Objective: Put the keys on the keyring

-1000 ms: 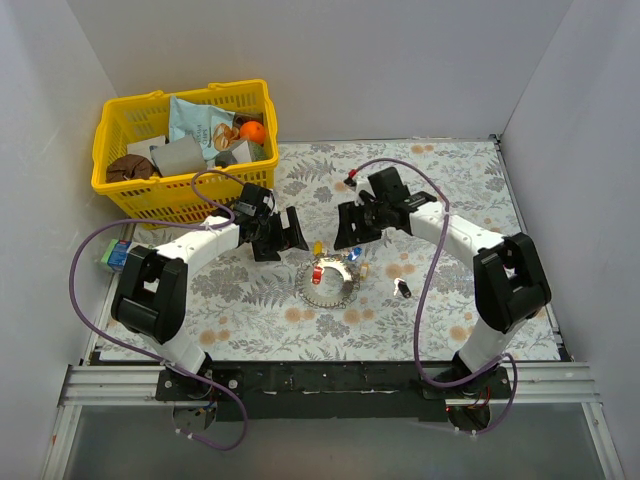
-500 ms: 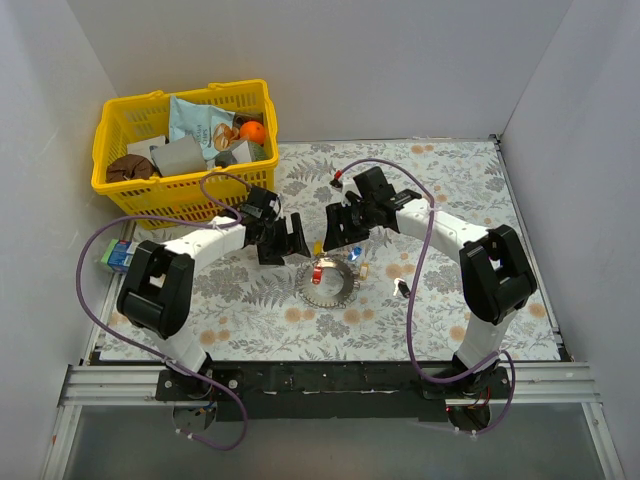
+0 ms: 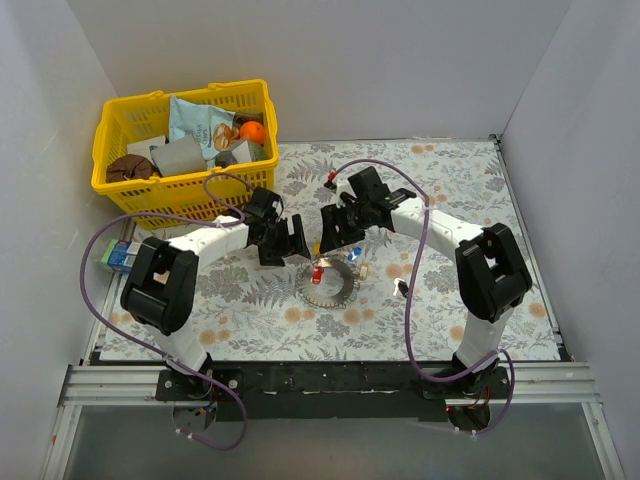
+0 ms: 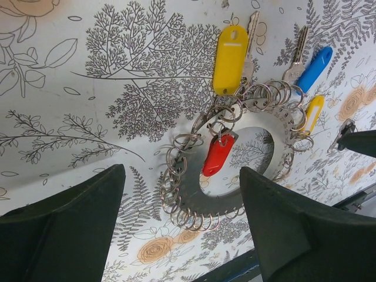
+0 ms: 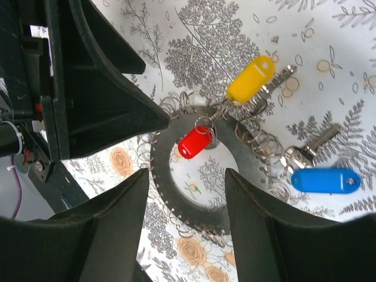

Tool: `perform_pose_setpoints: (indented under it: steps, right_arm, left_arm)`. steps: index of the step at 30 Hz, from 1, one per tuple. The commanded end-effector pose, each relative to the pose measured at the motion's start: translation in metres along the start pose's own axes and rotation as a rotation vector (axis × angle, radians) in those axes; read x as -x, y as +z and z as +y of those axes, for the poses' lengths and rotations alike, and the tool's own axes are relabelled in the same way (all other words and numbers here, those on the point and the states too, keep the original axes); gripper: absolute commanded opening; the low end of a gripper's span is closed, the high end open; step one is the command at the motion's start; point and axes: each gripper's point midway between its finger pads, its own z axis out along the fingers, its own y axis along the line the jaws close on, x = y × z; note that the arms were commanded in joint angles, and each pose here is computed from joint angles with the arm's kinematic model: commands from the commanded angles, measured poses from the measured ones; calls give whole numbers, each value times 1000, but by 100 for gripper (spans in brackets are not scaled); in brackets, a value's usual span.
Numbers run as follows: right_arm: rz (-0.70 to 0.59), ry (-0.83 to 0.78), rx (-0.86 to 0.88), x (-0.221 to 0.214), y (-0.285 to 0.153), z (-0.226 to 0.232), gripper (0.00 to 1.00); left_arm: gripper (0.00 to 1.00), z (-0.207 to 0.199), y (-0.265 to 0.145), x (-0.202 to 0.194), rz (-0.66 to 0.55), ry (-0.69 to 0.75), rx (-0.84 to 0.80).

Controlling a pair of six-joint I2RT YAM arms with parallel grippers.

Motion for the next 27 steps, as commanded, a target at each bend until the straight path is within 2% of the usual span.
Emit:
perform_pose_setpoints:
  steps: [1, 9, 12, 19, 27]
  right_arm:
    - [1, -58, 28, 13, 6, 14, 62]
    - [33, -106, 7, 17, 18, 21, 62]
    - [52, -110, 21, 18, 27, 23, 61]
    - [101, -146, -6, 22, 50, 24, 59]
    - [151, -167, -39, 19, 73, 23, 52]
  left_arm:
    - [78, -5, -21, 13, -75, -5, -14]
    - [78, -2, -36, 19, -113, -27, -39]
    - [78, 7, -44, 23, -124, -75, -50]
    - [79, 16, -63, 28, -141, -170, -172]
    - [80, 22, -65, 24, -130, -189, -187]
